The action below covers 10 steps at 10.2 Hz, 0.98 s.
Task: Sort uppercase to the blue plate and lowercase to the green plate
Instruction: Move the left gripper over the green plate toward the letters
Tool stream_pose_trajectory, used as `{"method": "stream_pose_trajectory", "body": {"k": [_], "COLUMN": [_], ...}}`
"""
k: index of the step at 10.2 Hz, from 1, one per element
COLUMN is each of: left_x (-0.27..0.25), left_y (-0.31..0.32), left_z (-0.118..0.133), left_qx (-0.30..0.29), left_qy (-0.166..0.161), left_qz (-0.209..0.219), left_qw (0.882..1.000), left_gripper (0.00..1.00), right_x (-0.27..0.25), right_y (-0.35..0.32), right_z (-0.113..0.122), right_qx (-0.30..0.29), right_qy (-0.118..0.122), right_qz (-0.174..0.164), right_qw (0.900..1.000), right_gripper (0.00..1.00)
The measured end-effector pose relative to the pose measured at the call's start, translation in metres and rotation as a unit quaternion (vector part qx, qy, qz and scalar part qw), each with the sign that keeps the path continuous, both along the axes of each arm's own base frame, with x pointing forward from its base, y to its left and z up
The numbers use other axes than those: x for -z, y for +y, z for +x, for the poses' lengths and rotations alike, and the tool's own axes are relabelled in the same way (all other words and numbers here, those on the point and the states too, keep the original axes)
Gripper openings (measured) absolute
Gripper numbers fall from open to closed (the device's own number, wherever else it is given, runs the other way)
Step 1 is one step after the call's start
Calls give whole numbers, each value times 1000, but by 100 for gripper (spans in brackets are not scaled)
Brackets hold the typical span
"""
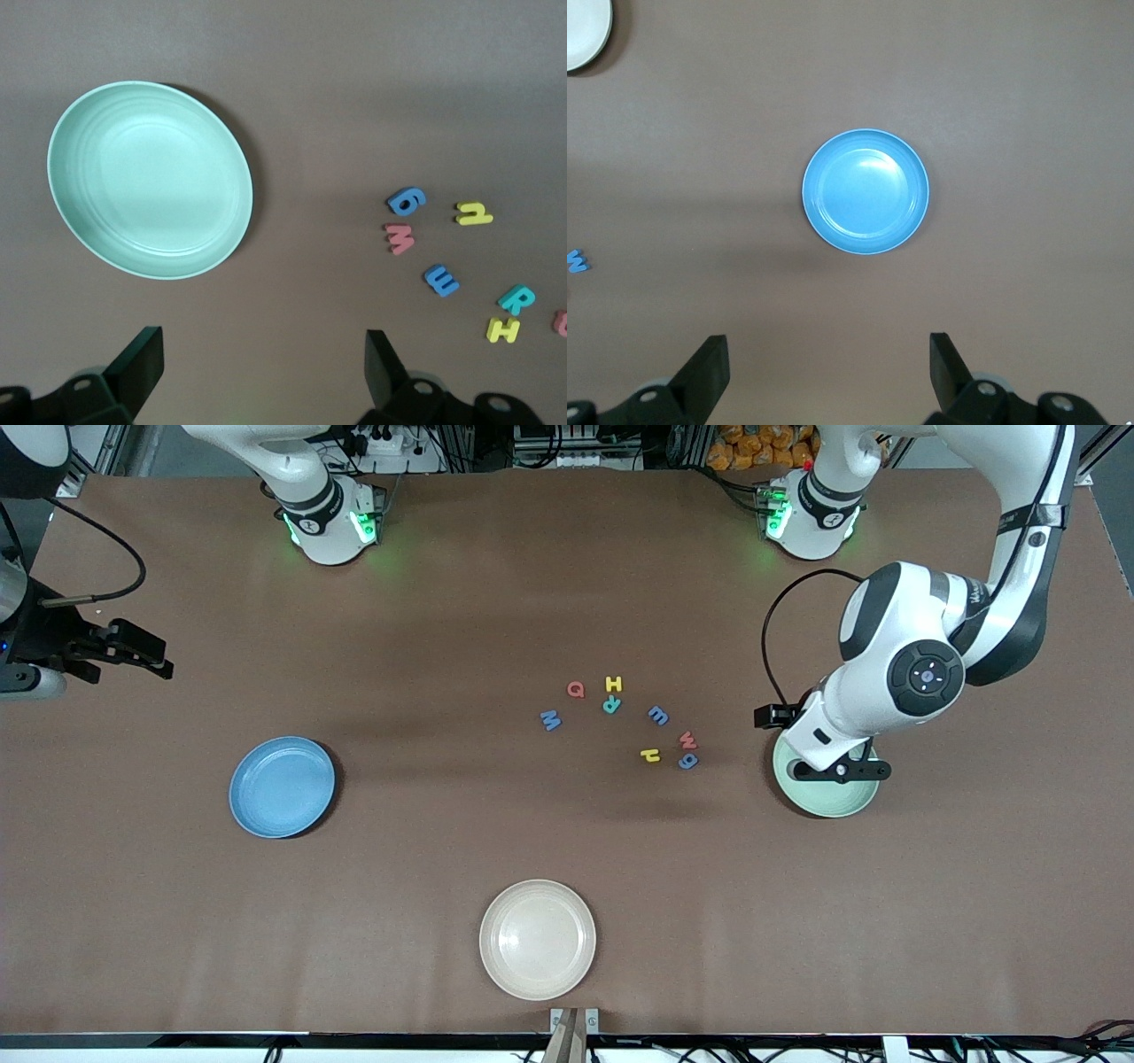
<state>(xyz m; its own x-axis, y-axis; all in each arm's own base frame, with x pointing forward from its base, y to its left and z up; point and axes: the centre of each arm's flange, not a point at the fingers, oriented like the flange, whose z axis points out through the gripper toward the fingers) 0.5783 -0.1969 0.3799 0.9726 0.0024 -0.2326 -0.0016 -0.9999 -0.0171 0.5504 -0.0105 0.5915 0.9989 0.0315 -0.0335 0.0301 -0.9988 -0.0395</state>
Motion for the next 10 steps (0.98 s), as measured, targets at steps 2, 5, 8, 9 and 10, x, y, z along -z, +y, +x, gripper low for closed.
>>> {"method": "stream_pose_trajectory", "body": {"k": [2,5,8,9,10], "left_x": [14,33,47,50,52], "left_y": [-7,-12,-13,-14,-15], "left_z": [2,5,8,11,14], "left_qx": [-8,-9,-10,-11,-22], "left_qy": [1,7,10,8,8], "left_qz": [2,2,2,1,3], "left_qw": [1000,1000,1000,1000,1000], "left_gripper": [100,100,100,100,100], "right_x": [-1,-5,-26,-25,-24], "right_y": [0,-1,-9,-9,-9], "right_z": [-1,0,14,16,17], "right_qx": [0,0,8,8,10], "right_qy": [1,-6,-29,-26,-22], "right_qz": [0,0,-3,-4,-4], "right_qw": [1000,1000,1000,1000,1000], "right_gripper": [100,100,100,100,100]}}
